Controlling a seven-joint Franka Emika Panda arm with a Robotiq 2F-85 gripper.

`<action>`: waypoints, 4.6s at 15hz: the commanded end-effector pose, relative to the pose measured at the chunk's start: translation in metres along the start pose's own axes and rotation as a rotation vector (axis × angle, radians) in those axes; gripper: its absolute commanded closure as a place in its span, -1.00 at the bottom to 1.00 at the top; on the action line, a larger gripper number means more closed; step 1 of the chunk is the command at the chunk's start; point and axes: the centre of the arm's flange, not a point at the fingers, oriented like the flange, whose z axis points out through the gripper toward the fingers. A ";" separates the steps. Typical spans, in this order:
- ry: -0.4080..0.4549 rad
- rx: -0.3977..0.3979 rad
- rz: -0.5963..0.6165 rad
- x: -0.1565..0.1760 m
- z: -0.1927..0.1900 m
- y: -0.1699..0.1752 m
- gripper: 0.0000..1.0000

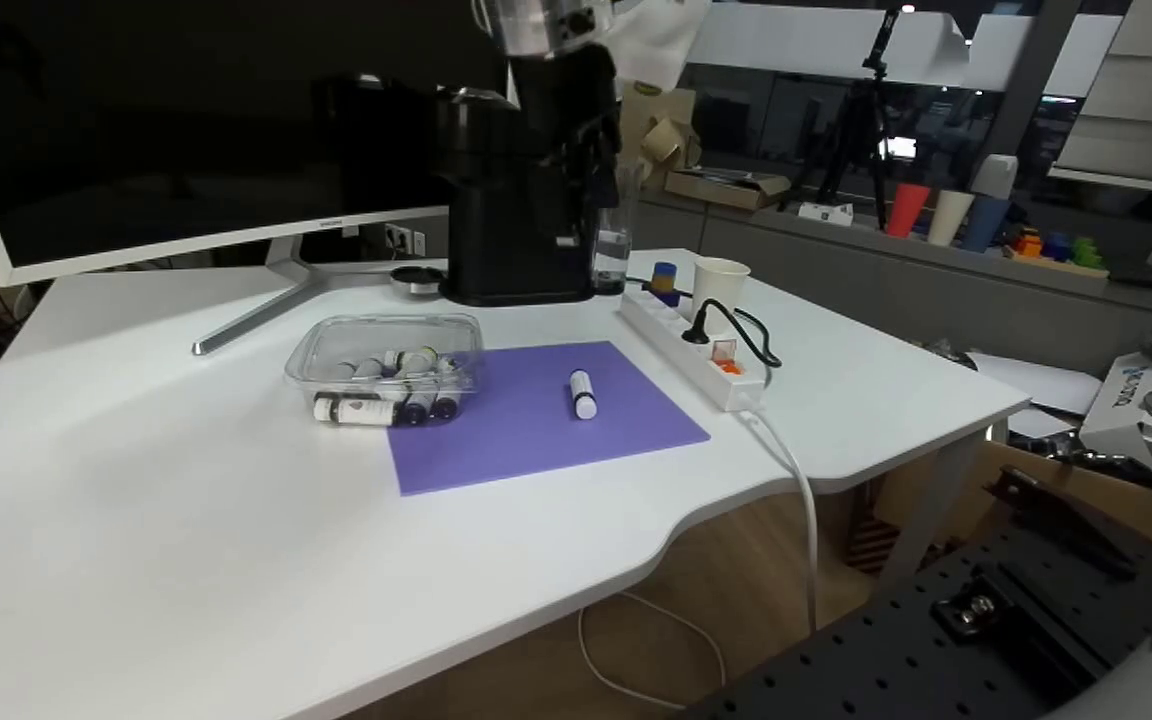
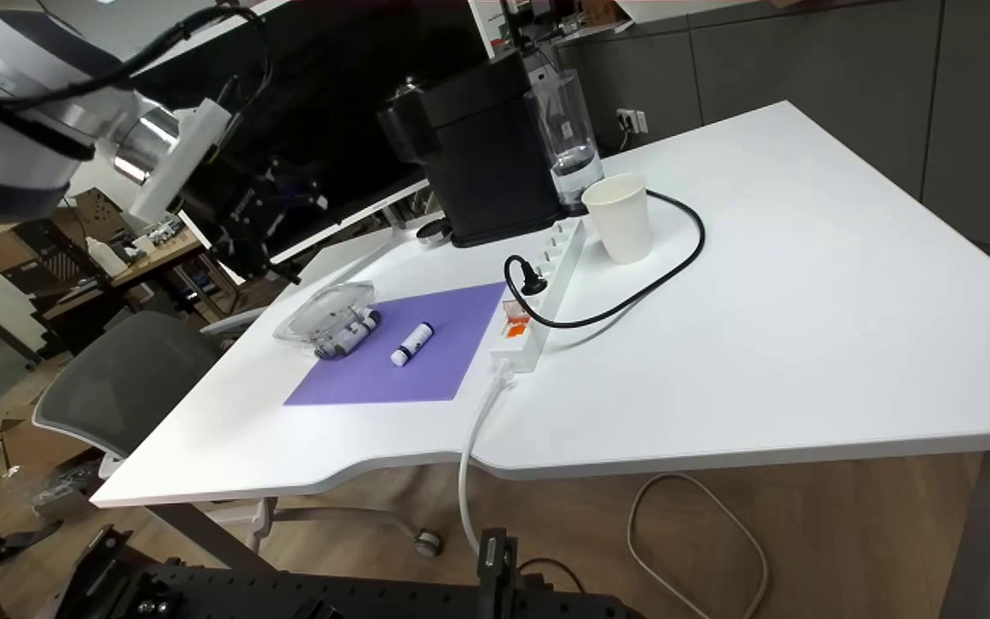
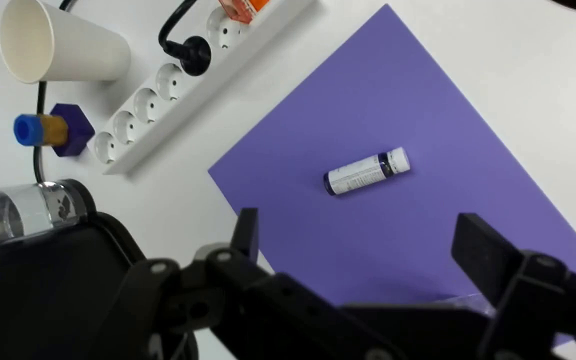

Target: Open the lid of the clear container

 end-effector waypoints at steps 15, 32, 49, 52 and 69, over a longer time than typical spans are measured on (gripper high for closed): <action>0.144 -0.211 -0.076 0.058 0.085 -0.124 -1.00; 0.162 -0.247 -0.018 0.063 0.071 -0.114 -1.00; 0.132 -0.254 -0.036 0.068 0.061 -0.106 -1.00; 0.109 -0.242 -0.042 0.067 0.059 -0.105 -1.00; 0.089 -0.242 -0.132 0.075 0.076 -0.113 -1.00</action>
